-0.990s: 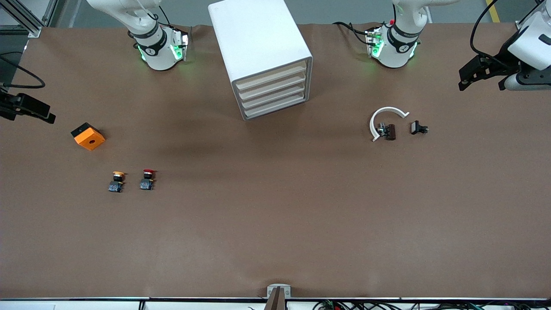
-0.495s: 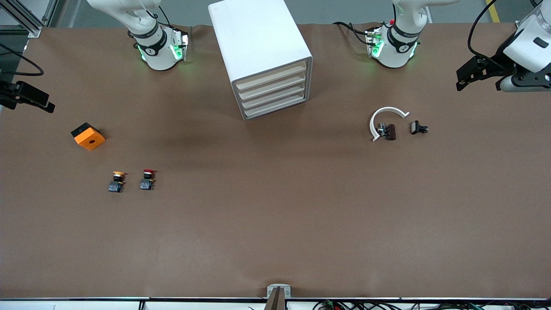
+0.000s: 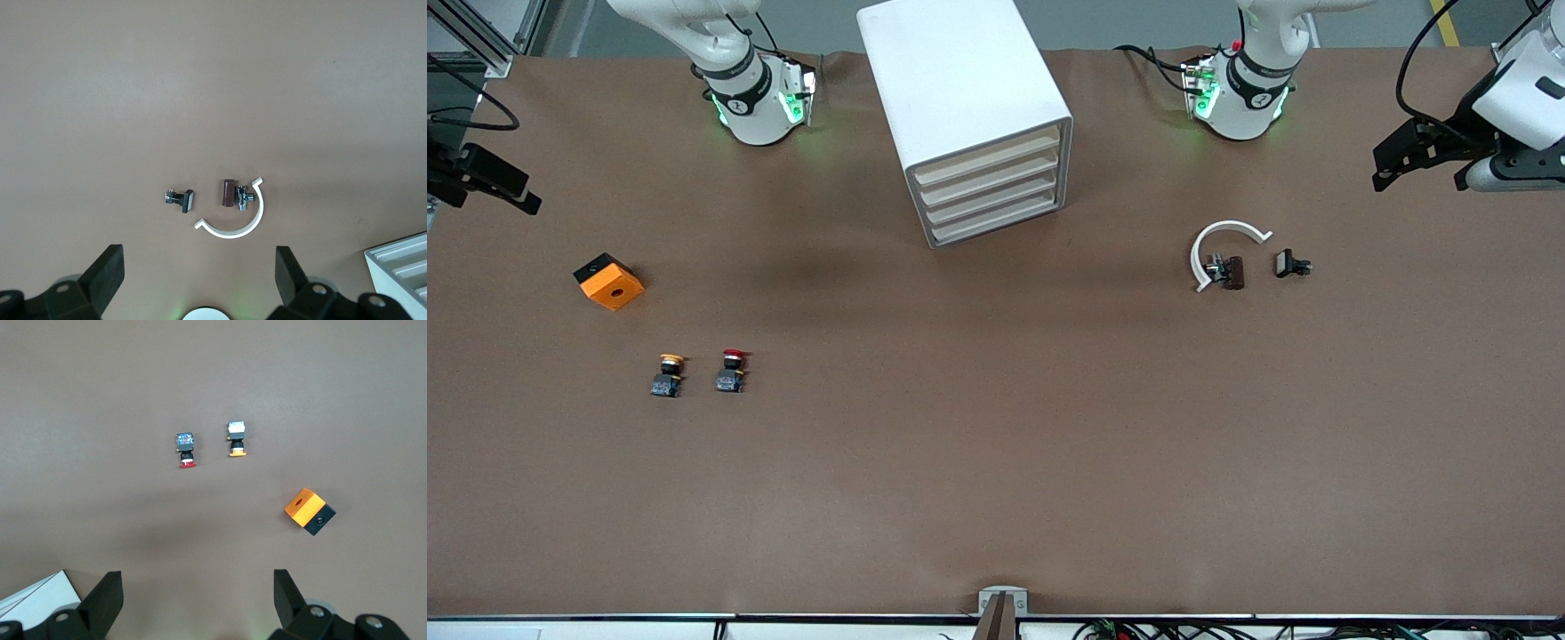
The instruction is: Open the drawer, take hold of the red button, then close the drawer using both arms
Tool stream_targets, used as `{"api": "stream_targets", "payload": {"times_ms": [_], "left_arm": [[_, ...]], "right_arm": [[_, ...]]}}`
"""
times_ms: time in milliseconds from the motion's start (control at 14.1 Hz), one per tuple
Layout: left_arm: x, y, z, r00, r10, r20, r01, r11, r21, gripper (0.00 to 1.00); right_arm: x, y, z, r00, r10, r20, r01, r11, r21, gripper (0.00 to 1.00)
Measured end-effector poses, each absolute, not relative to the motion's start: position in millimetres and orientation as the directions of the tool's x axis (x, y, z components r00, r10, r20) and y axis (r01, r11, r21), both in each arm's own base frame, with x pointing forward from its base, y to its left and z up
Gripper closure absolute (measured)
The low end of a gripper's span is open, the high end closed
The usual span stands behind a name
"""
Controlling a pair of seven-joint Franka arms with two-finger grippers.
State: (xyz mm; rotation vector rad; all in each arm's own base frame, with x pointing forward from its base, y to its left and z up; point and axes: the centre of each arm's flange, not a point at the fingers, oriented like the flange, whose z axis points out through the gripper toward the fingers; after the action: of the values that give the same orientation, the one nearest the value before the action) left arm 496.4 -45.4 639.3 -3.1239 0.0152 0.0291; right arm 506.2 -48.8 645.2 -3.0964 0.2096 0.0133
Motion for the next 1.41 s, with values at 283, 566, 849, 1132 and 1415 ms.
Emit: {"api": "stream_targets", "payload": {"times_ms": [283,566,849,1132,1415], "left_arm": [[509,-38,639,1.000,0.004,-0.016,0.003,-1.000,-0.012,0.00],[514,-34,639,1.000,0.012,-0.016,0.012,-1.000,-0.010,0.00],[514,-34,639,1.000,0.012,-0.017,0.012,-1.000,-0.010,0.00],[514,-40,641,1.000,0.000,-0.013,0.000,-1.000,-0.011,0.00],[515,-40,640,1.000,-0.001,-0.018,-0.001,-1.000,-0.011,0.00]], "right_arm": [[505,-40,647,0.993,-0.117,-0.001,-0.117,-0.993,-0.026,0.00],[505,-27,651,0.996,-0.092,0.012,-0.092,-0.996,-0.011,0.00],[501,-30,659,0.995,-0.096,0.027,-0.096,-0.995,-0.012,0.00],[501,-29,662,0.995,-0.096,0.033,-0.096,-0.995,-0.012,0.00],[501,-29,666,0.995,-0.095,0.040,-0.095,-0.995,-0.012,0.00]]}}
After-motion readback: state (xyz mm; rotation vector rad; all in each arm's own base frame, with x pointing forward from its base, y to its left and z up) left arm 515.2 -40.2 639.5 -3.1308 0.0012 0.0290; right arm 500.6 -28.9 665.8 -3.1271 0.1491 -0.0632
